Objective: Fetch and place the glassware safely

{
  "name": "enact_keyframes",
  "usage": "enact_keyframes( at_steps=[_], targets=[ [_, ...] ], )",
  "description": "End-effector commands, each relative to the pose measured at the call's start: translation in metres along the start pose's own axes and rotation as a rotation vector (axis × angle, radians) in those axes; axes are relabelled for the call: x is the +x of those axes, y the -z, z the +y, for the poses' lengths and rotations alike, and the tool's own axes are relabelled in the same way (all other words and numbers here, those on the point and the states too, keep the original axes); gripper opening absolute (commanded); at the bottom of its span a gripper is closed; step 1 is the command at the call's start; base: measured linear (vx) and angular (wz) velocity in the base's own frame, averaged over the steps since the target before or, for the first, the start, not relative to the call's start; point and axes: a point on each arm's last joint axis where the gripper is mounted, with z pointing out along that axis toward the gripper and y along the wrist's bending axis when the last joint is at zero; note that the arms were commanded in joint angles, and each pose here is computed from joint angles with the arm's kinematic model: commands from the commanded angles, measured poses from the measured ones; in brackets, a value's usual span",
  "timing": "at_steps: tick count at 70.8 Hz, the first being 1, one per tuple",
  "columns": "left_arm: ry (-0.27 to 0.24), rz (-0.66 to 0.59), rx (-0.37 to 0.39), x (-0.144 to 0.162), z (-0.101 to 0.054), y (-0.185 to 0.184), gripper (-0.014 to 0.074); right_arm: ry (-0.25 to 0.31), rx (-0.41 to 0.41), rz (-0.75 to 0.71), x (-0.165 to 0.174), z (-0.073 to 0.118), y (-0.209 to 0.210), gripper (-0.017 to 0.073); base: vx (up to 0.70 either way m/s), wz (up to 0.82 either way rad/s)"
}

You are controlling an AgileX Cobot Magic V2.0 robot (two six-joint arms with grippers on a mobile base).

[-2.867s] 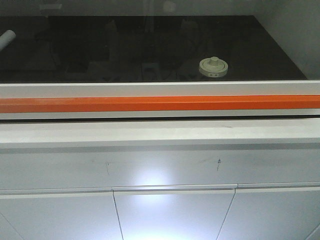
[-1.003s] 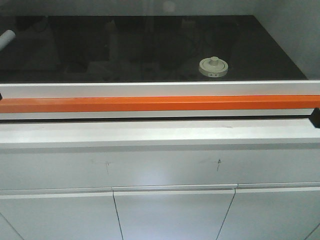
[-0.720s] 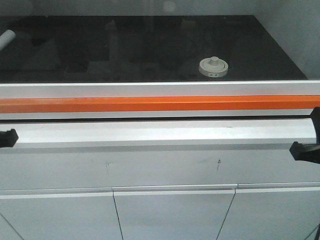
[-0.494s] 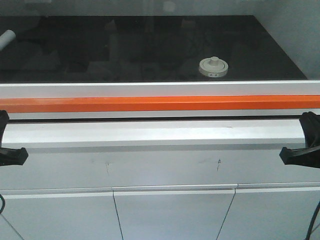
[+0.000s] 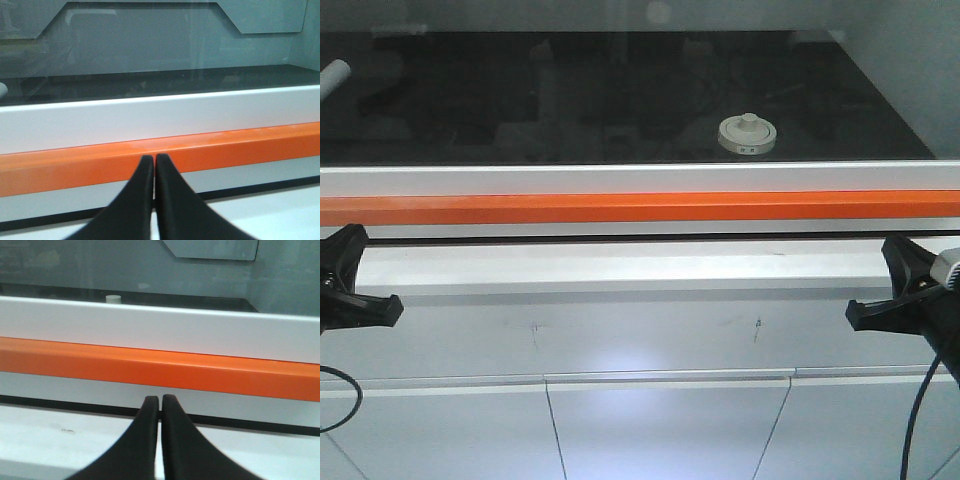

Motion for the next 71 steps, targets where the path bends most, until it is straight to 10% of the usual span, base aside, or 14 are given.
enact_keyframes(
  at_steps=[1, 71],
  targets=[
    [-0.017, -0.124, -0.004, -0.014, 0.0, -0.003, -0.0007, 0.03, 0.007, -0.119, -0.011, -0.002, -0.006, -0.0003, 0.0, 0.0],
    [-0.03, -0.138, -0.028, -0.015, 0.003, -0.003, -0.0007, 0.006, 0.007, -0.102, 0.013, -0.015, -0.079, -0.0003, 0.0, 0.0]
  ],
)
